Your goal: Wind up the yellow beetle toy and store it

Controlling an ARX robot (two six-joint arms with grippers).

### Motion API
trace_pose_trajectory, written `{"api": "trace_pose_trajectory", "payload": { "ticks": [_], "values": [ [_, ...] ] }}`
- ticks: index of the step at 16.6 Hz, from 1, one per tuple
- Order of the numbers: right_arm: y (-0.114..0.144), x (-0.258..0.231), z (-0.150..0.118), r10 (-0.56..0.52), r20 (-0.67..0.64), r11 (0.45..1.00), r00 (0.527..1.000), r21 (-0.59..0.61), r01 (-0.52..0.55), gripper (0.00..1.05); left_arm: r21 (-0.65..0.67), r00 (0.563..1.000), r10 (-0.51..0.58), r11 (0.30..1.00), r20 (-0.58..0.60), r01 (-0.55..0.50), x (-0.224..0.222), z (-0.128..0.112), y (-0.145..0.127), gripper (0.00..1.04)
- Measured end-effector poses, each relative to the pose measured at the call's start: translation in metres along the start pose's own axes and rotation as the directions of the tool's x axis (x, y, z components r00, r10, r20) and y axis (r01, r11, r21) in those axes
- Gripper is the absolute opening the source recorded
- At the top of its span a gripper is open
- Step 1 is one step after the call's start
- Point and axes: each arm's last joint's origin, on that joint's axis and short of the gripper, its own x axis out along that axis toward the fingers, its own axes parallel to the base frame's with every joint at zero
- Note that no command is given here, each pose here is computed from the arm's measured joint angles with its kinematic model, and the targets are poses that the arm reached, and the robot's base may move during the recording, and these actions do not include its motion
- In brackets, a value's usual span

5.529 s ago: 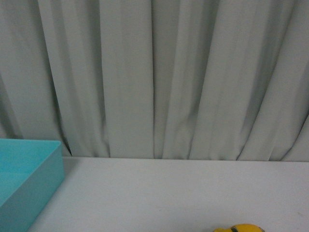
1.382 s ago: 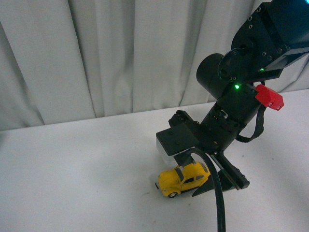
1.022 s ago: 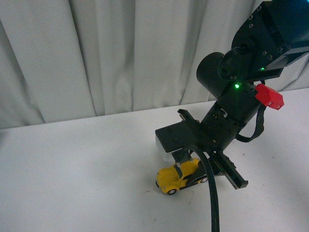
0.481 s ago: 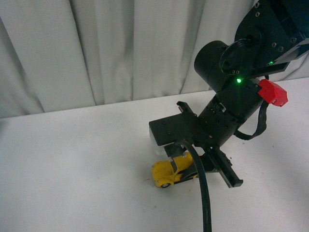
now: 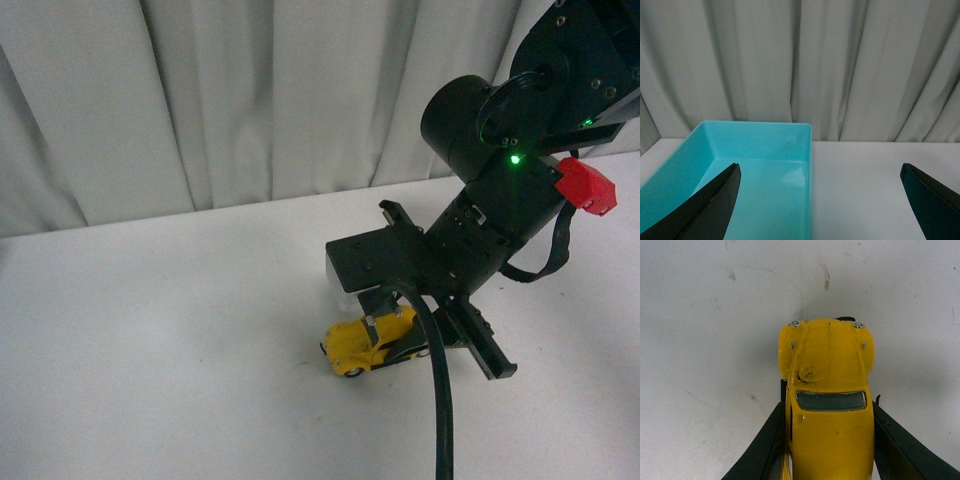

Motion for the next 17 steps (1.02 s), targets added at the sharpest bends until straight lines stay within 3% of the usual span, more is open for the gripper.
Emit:
{"api": "trace_pose_trajectory", "payload": {
  "ticks": [17],
  "values": [
    [0.012, -0.011, -0.03, -0.028, 0.002, 1.0, 1.0, -0.007, 0.028, 0.41, 0.0, 1.0, 0.0, 1.0, 0.0, 0.0, 0.0, 0.0, 0.0, 0.98]
  ]
}}
